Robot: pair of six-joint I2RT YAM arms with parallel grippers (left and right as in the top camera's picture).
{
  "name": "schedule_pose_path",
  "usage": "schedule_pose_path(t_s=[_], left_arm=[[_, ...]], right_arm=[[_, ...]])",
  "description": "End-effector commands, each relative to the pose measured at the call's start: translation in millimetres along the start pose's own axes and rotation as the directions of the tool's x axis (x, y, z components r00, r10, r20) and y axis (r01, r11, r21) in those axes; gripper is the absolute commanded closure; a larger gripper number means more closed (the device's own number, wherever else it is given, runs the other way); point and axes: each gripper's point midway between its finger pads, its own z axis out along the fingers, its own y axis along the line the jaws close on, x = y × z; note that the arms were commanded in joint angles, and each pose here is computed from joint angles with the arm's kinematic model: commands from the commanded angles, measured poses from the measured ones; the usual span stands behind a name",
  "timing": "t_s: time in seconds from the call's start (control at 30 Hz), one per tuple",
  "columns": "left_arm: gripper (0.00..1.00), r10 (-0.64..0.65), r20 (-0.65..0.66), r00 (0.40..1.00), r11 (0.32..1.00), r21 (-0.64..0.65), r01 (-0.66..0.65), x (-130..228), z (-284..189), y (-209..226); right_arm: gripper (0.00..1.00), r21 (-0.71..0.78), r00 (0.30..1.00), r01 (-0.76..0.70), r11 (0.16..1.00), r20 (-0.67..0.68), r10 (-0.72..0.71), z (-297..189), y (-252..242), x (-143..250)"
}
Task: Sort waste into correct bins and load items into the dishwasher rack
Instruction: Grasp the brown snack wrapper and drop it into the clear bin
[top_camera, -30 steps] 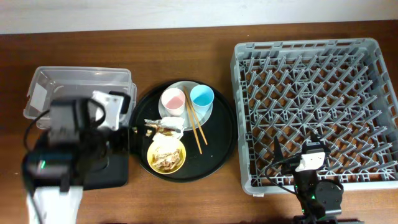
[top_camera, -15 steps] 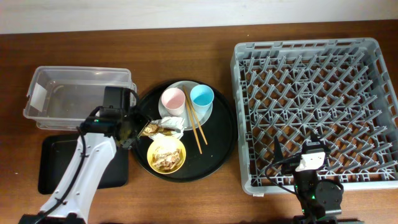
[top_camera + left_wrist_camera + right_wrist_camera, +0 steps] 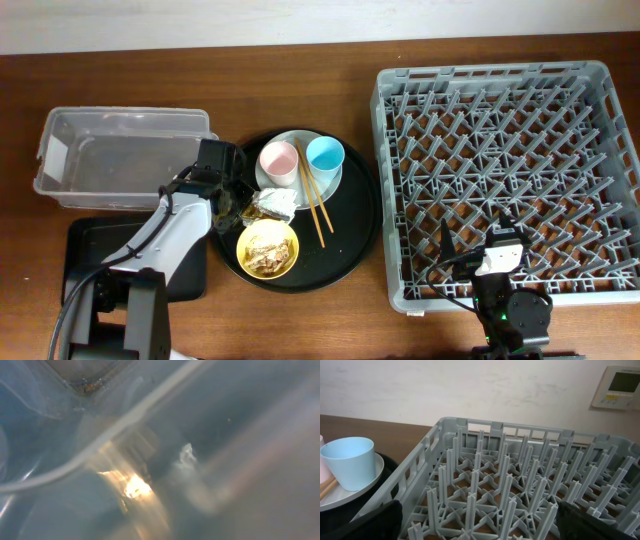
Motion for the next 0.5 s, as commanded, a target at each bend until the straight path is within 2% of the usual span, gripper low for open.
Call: schedule_pose_path(t_s=[0.0,0.03,0.13,0.23,0.33,0.4,0.47], left_arm=[[0.77,-0.004,-0.055,0.998,1.000,-0.006,0.004,13,5,3],[0.88,-0.003,-0.038,0.999,1.000,0.021,0.004,9,-4,-2],[0.99,-0.003,0.032,0.999,0.992,0.130,-0.001,-3,-42,-21],[0.99,-0.013,0.108,0.994,0.961,0.275,-0.018,-12,-94,-40],[0.99,-0.102,0.218,0.971,0.912,0.411,0.004,-45,-148,-43],[0.99,-0.218,0.323,0.921,0.900,0.431,0.062,-86,-167,-25],[0.99,-0.325,0.454,0.829,0.915,0.372,0.155,-130,-171,9]], right_arm=[[0.02,-0.003,1.000,-0.007,1.000,-0.002,0.007,0,0,2],[0.02,-0.003,1.000,-0.007,1.000,-0.002,0.007,0,0,2],[0.02,-0.003,1.000,-0.007,1.000,-0.002,0.007,0,0,2],[0.02,-0.003,1.000,-0.007,1.000,-0.002,0.007,0,0,2],[0.02,-0.003,1.000,-0.007,1.000,-0.002,0.007,0,0,2],[0.02,-0.003,1.000,-0.007,1.000,-0.002,0.007,0,0,2],[0.02,-0.003,1.000,-0.007,1.000,-0.002,0.007,0,0,2]])
